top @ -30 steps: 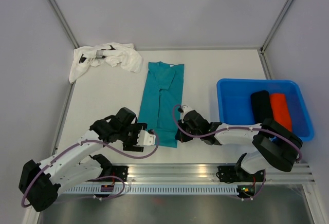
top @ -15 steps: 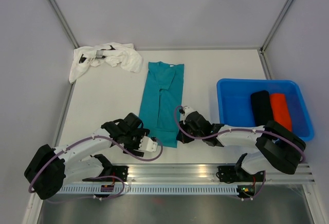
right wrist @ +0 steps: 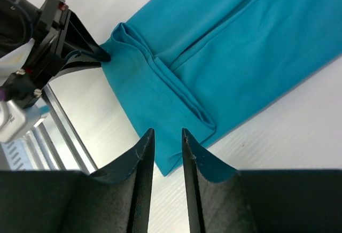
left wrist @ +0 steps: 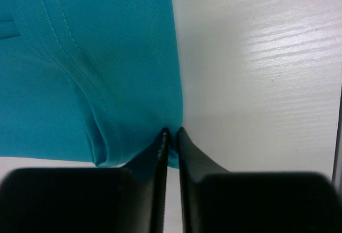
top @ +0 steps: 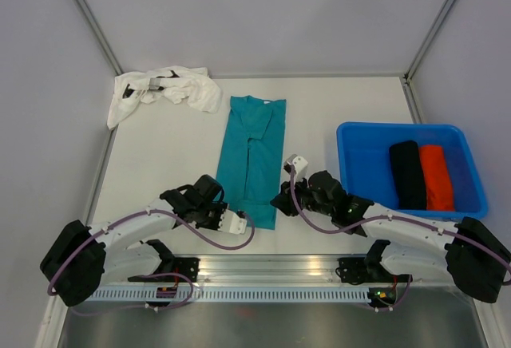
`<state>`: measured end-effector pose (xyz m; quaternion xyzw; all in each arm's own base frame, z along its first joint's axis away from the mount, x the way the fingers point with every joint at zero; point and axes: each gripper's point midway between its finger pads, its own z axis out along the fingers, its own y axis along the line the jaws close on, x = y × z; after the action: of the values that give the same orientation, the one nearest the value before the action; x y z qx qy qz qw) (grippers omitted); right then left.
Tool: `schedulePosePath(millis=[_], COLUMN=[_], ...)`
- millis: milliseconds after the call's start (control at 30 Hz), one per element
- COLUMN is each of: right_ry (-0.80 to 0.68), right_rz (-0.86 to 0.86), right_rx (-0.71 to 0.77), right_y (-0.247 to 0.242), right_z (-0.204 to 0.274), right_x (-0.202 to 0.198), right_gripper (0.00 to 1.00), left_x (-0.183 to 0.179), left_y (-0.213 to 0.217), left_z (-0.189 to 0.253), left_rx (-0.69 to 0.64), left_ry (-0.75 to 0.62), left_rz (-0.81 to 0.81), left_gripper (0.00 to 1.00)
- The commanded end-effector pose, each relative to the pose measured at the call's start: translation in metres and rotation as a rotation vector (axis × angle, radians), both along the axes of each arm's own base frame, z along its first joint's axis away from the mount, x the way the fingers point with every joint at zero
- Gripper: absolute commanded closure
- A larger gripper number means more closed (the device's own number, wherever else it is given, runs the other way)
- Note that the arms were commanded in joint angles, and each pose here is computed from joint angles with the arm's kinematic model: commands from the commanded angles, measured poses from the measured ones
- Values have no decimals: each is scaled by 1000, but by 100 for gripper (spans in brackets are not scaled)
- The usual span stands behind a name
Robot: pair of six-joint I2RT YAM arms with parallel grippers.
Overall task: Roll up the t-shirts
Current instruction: Roll the tshirt
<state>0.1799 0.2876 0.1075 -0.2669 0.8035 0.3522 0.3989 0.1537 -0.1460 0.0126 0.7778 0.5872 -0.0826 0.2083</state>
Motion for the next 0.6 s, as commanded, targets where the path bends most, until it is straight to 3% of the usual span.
schedulePosePath(millis=[0,33,133,200,300,367,567], right_ry=[-174,-232,-356,-501,-741,-866,-827], right_rz=[90,121,155,187,385,501,534], right_rx=[-13,-30,-86,-220,-299,-277,-356], right_y=[1,1,1,-7,-1,4,9], right_z=[8,10,14,6,2,-2,-24], right_x=[1,0,0,2,-22,-45,-47], right_gripper=[66,61,59,59,58,48,38], left_x=[-2,0,3,0,-2,-3,-3], left_y=[-4,-5,-10,-14,-18,-23,-28], left_z=[-4,-2,5,13,26,36,43], left_rx=[-8,-10,-29,-57,-88,-124,-141], left_ry=[10,7,12,56,119,159,187], left_rz=[-35,-27,-5,12,39,49,59], left_gripper=[93,97,98,98,98,98,98])
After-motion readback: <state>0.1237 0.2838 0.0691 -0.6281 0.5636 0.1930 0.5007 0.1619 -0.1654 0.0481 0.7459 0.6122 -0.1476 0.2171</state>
